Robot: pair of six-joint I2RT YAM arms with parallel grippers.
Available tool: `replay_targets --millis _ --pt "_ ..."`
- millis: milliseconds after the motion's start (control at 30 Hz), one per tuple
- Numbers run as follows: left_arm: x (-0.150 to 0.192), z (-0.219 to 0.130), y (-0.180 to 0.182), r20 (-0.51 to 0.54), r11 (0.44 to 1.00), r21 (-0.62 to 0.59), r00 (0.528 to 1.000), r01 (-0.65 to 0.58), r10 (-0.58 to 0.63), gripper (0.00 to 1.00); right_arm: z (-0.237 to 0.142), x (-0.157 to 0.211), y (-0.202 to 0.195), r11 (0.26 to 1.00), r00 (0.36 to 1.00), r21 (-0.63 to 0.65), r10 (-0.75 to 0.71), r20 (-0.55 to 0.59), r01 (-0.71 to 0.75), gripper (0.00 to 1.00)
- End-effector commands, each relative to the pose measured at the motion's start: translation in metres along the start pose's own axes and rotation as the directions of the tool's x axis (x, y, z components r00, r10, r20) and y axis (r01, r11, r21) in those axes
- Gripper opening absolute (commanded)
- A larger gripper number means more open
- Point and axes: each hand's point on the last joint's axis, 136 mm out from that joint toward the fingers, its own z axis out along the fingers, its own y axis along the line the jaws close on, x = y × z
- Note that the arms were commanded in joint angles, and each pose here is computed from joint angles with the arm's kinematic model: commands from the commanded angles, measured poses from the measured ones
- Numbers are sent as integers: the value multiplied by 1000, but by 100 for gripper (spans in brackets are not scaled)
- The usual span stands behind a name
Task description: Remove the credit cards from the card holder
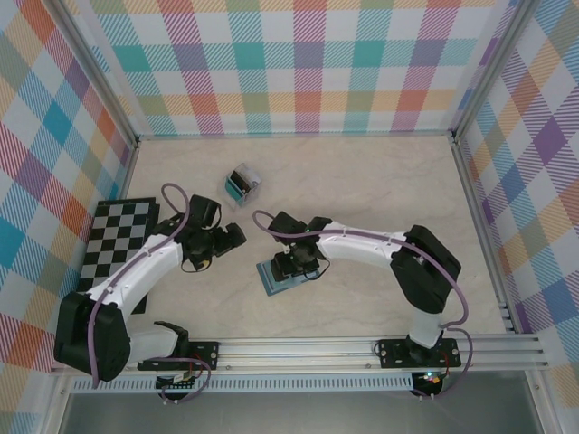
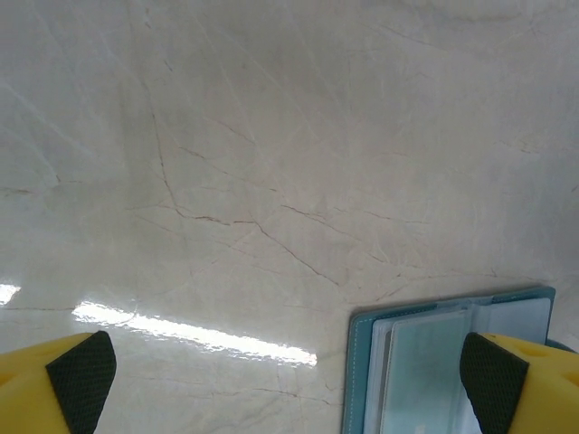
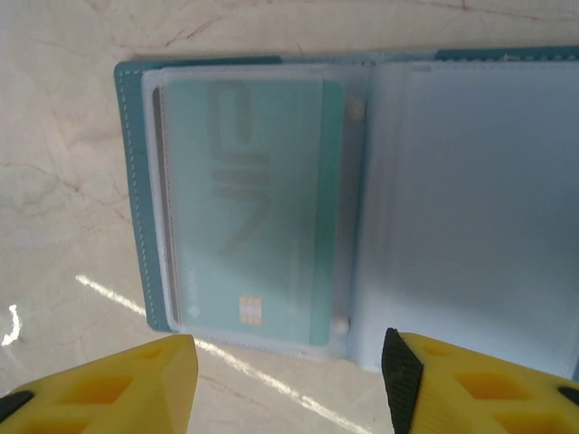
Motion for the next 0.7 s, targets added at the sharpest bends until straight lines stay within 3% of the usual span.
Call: replay_targets --millis 0,333,667 --pt "-7 -3 8 57 997 1 995 77 -77 100 1 -9 -4 998 1000 65 -27 -6 27 60" --pt "-4 3 13 59 993 2 991 120 -120 100 21 -7 -13 984 996 163 -62 -63 72 63" --pt "15 14 7 -32 988 63 990 138 -136 100 40 10 -28 980 992 192 -20 -122 43 55"
